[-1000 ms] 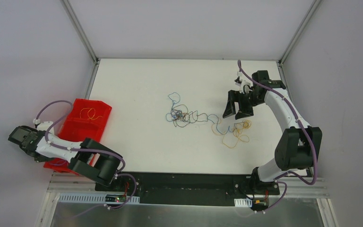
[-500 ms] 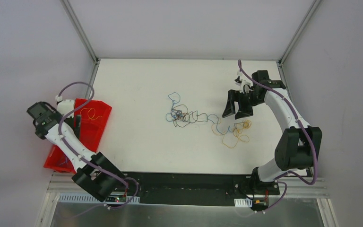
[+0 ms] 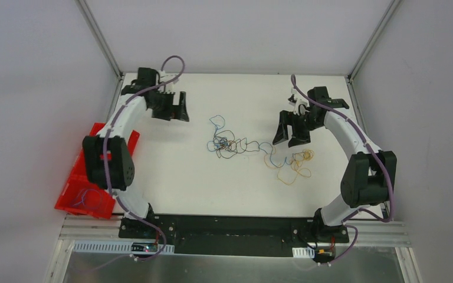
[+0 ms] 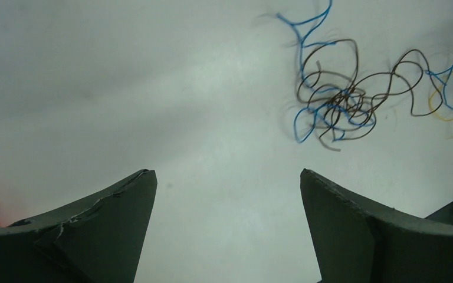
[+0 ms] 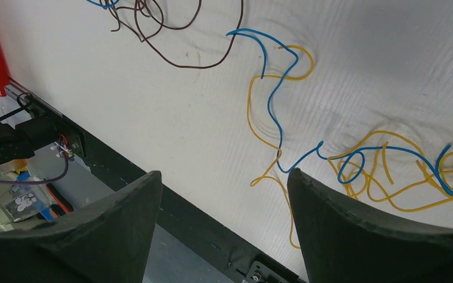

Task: Untangle the cables

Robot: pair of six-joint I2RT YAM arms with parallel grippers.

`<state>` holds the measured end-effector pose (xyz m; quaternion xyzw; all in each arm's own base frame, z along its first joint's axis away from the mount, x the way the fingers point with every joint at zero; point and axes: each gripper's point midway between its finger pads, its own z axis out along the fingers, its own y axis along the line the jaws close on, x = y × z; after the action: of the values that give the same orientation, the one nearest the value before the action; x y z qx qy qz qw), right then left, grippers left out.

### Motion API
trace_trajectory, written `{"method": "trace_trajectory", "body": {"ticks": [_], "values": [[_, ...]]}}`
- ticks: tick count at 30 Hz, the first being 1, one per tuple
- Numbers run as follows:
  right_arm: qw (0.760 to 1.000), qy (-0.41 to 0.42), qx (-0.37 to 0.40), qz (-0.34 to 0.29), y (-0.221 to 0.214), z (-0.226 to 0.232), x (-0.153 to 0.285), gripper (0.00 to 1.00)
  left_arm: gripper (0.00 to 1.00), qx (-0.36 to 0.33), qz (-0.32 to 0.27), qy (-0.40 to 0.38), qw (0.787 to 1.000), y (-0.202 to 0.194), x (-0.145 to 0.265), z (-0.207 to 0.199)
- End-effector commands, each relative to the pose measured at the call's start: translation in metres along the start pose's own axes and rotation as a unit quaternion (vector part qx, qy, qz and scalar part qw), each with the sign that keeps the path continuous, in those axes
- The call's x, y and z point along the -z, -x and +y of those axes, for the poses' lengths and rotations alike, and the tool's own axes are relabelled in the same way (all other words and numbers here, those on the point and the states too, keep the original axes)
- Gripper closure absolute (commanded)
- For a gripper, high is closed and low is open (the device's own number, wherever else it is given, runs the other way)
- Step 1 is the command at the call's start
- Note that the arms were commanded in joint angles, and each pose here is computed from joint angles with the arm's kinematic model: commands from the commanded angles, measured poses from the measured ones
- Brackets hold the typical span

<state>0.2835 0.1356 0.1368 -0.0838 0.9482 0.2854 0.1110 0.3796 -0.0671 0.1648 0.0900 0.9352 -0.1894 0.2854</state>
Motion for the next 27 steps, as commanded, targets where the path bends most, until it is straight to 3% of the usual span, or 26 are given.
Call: {"method": "trace_trajectory", "body": {"ticks": [1,7,15,17,21,23,24,27], "values": [[1.000,-0.016,0.007,-0.018,0.006,-0.001,0.000,0.19,0.06,-0.014,-0.017,-0.058,0.998,0.043,-0.061,-0.060],[0.999,-0.050,0.008,-0.015,0.006,-0.014,-0.007,0.20,0.11,-0.056,0.000,-0.069,0.996,0.067,-0.138,-0.069],[0.997,-0.080,0.005,0.014,0.013,-0.026,-0.030,0.20,0.22,-0.108,0.044,-0.088,0.989,0.042,-0.188,-0.085],[0.997,-0.076,0.001,0.020,0.015,-0.025,-0.034,0.20,0.31,-0.112,0.048,-0.083,0.989,0.039,-0.193,-0.085],[0.997,-0.073,-0.003,0.022,0.016,-0.025,-0.036,0.20,0.63,-0.113,0.042,-0.074,0.990,0.046,-0.195,-0.083],[0.997,-0.072,-0.004,0.021,0.016,-0.025,-0.035,0.20,0.92,-0.120,0.034,-0.075,0.989,0.055,-0.187,-0.086],[0.997,-0.073,-0.003,0.023,0.015,-0.024,-0.034,0.20,1.00,-0.125,0.026,-0.074,0.989,0.062,-0.179,-0.089],[0.997,-0.078,0.005,0.018,0.014,-0.024,-0.030,0.20,1.00,-0.143,-0.010,-0.063,0.988,0.093,-0.131,-0.097]]}}
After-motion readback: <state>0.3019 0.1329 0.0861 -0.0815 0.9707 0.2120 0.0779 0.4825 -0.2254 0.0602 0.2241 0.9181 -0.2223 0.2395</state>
